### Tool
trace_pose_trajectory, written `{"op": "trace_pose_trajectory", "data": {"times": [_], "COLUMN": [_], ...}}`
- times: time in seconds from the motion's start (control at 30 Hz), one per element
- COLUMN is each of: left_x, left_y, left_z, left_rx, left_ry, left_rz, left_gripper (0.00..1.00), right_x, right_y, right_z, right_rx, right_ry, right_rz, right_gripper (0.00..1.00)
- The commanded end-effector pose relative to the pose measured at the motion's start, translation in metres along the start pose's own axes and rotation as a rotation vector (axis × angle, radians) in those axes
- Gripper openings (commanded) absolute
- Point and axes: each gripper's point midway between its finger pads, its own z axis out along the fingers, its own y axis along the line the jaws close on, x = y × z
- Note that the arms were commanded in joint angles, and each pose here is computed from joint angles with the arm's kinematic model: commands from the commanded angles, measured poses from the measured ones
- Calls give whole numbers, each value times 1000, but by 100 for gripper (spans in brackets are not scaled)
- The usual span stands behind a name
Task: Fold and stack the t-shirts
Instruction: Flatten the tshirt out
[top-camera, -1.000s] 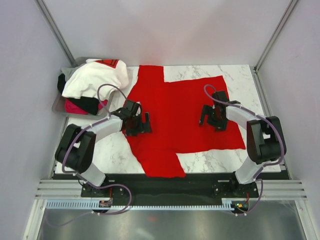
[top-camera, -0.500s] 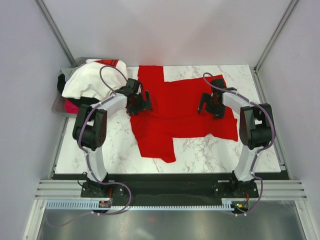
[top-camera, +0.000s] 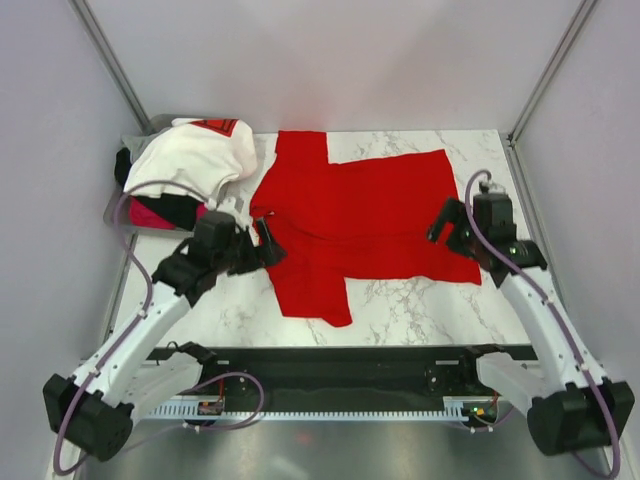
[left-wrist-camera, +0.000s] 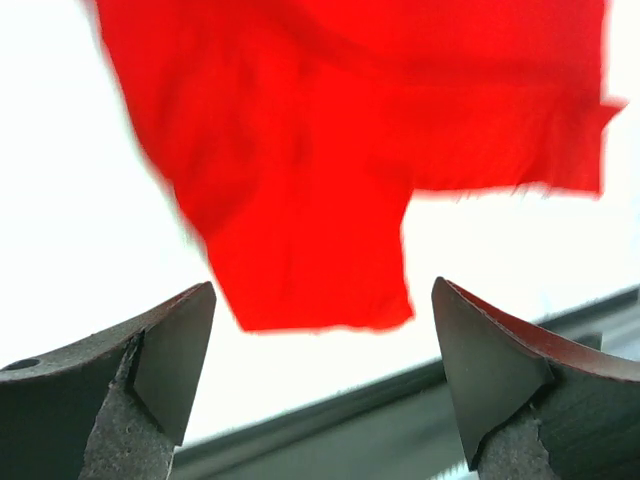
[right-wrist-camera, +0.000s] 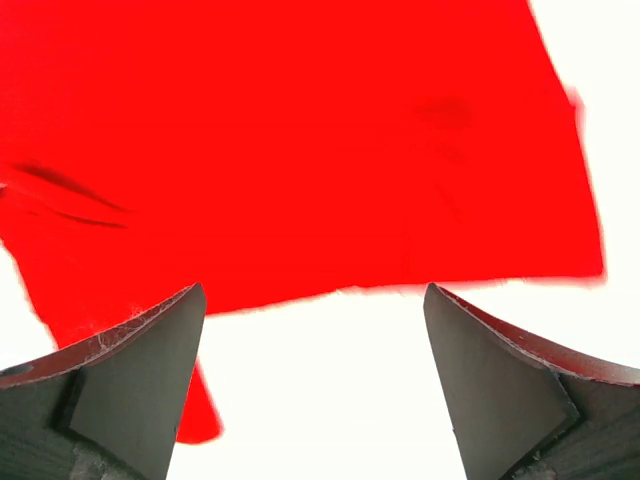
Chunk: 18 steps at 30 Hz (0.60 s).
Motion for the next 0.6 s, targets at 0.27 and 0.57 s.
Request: {"op": "trace_pose_trajectory", "data": {"times": [0.27, 0.57], "left_x": [164, 180], "left_y": [41, 47], "left_z": [16, 44], "left_rx": [-59, -55], "left_ry": [335, 342], "left_rz": [-240, -246], "left_gripper": [88, 77], "right_x": [90, 93], "right_y": [-76, -82], "right_z": [6, 17], "right_rx": [200, 239], "right_ry": [138, 128], "right_rz": [216, 277], "right_gripper": [98, 98]}}
